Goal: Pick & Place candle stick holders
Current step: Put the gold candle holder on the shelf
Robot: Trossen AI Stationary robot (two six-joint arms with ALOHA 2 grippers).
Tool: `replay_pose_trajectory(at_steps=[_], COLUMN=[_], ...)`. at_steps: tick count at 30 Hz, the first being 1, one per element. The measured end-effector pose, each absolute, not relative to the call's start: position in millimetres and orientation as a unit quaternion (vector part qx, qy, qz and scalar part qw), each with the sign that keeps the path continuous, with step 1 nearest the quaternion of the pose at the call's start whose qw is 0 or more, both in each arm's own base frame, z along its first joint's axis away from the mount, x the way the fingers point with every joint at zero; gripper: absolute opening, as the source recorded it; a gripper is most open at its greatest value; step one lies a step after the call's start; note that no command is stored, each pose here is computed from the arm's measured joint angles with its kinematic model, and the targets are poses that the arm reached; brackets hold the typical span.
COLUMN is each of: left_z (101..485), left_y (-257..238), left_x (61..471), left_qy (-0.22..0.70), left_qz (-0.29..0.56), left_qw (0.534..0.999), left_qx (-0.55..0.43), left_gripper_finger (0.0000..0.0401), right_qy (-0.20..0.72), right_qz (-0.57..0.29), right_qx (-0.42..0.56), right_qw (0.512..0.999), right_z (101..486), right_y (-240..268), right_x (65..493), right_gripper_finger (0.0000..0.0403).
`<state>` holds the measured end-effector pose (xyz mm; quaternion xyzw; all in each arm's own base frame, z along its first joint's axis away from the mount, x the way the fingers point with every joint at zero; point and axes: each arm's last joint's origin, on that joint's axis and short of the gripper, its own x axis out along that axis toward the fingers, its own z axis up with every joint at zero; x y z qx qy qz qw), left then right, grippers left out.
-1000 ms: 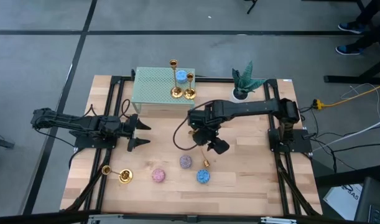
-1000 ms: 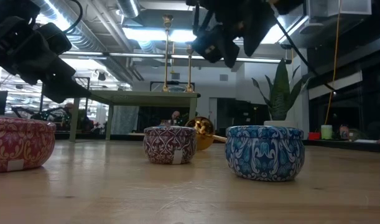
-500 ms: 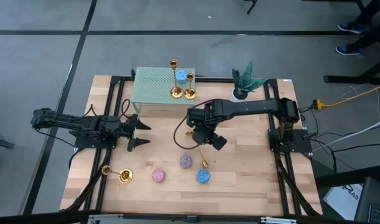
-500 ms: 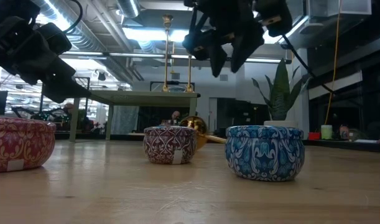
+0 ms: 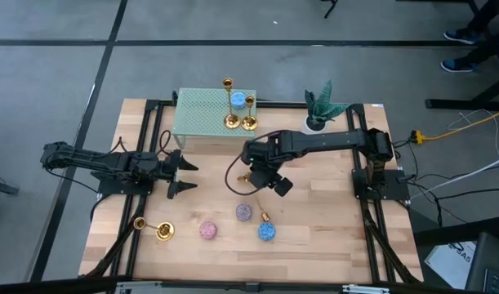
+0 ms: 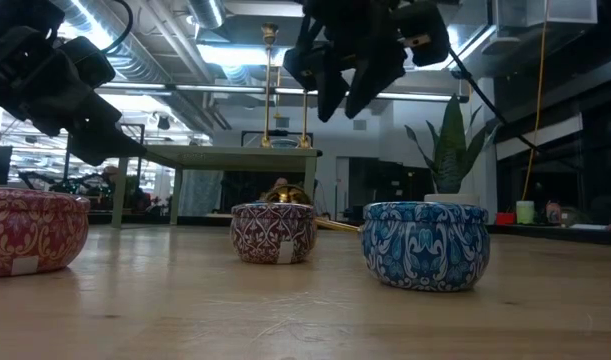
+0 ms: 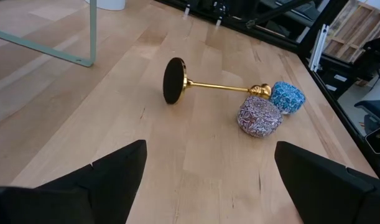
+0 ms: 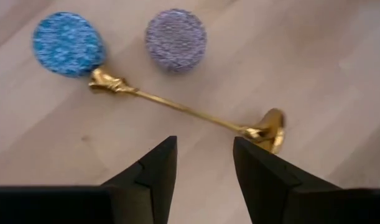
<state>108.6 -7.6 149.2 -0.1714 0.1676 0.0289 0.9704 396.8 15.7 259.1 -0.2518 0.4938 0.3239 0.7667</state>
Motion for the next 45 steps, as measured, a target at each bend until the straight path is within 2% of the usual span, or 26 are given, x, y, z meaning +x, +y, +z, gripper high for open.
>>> replay_pose_trajectory(at_steps=[4, 11, 28, 32, 40, 45], left_z=[149, 149, 149, 149, 149, 149], left_y=[-8, -8, -8, -8, -8, -8], left_x=[109, 109, 109, 109, 109, 109], left_qy=[0.167, 0.168, 0.167, 0.167, 0.168, 0.167], left_qz=[0.029, 0.029, 0.029, 0.029, 0.029, 0.029], left_qw=[0.970, 0.970, 0.970, 0.970, 0.970, 0.970], left_qx=[-0.171, -0.171, -0.171, -0.171, -0.171, -0.171], left_gripper_finger=[0.0354, 0.0353, 0.0352, 0.0354, 0.0353, 0.0353], right_qy=[0.489, 0.449, 0.420, 0.433, 0.482, 0.497], right_qz=[0.352, 0.434, 0.470, 0.447, 0.331, 0.264], right_qx=[-0.247, -0.294, -0.320, -0.281, -0.123, -0.022], right_qw=[0.759, 0.724, 0.708, 0.730, 0.802, 0.826], right_z=[259, 249, 249, 249, 253, 254], right_y=[17, 19, 21, 24, 24, 25], right_x=[394, 389, 388, 390, 400, 406], right_gripper_finger=[0.0157, 0.0156, 0.0155, 0.0155, 0.0155, 0.0155])
